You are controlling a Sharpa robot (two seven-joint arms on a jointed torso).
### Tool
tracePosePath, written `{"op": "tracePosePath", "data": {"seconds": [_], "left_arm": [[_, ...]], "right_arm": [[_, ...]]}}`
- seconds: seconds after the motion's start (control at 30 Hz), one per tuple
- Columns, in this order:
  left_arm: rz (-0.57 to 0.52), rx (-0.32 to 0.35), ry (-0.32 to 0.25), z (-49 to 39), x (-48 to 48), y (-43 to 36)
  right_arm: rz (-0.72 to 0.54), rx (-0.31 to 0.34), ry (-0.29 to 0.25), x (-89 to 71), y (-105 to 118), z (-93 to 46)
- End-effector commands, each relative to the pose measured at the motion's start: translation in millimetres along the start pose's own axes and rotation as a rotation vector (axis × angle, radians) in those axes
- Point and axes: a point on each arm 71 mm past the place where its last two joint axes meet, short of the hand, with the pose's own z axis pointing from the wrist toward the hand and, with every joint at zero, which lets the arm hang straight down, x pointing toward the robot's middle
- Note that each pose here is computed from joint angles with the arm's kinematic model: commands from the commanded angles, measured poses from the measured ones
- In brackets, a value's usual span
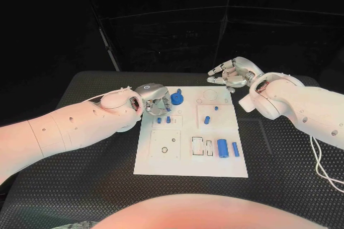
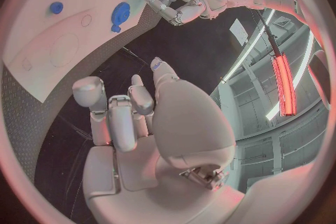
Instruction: Assemble the parts on the task board
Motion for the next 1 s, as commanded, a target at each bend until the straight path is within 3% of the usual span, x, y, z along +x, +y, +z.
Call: {"op": "tracePosePath", "data": {"seconds": [0.03, 1.0], "left_arm": [[-0.031, 0.009, -0.018, -0.4, -0.9, -0.8], [-0.036, -0.023, -0.006, -4.0, 1.8, 9.5]], "right_arm": [[0.002, -0.008, 0.005, 0.0, 1, 0.2], [0.002, -0.006, 0.005, -0.2, 1, -0.1]]}}
